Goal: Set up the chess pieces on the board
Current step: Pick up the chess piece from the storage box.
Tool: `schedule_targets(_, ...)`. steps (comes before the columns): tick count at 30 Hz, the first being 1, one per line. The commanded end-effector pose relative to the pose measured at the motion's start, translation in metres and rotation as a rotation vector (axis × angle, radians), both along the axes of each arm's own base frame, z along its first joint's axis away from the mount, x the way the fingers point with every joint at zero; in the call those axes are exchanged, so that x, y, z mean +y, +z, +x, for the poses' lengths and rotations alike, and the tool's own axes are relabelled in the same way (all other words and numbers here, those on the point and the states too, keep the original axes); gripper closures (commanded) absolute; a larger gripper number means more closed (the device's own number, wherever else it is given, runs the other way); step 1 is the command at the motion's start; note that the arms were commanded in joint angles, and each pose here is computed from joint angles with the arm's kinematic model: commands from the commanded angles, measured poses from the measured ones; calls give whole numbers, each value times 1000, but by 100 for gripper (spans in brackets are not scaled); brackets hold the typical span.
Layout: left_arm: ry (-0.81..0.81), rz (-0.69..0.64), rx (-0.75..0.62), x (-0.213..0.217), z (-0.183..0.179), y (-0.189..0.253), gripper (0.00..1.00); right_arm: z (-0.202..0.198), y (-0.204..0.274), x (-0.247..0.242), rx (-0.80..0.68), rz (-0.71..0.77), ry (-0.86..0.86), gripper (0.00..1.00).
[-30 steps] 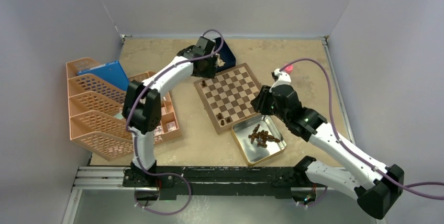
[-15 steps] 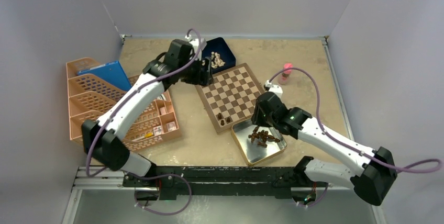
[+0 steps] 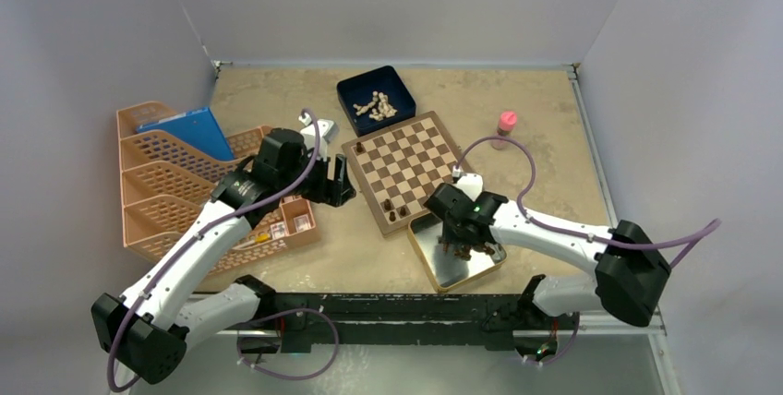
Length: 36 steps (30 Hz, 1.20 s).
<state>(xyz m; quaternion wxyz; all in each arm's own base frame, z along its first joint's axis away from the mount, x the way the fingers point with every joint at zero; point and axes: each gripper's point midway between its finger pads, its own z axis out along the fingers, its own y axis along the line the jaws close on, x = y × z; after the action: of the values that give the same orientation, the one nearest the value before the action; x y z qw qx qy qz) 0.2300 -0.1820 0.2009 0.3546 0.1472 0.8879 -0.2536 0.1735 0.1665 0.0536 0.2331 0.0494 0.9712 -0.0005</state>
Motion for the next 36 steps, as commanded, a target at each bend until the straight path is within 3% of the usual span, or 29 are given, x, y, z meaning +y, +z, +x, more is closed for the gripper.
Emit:
schedule_targets(1, -21, -40, -96, -5, 11, 19, 29, 8, 7, -10, -35, -71, -71, 60)
schedule_targets(18, -54, -43, -84, -8, 6, 15, 29, 18, -2, -14, -19, -194, -81, 61)
schedule_targets(24, -55, -38, -79, -8, 6, 13, 29, 23, -1, -17, -33, -236, -92, 69)
schedule_targets(36, -52, -37, -73, -8, 6, 12, 29, 26, 2, 16, -18, -91, 0, 70)
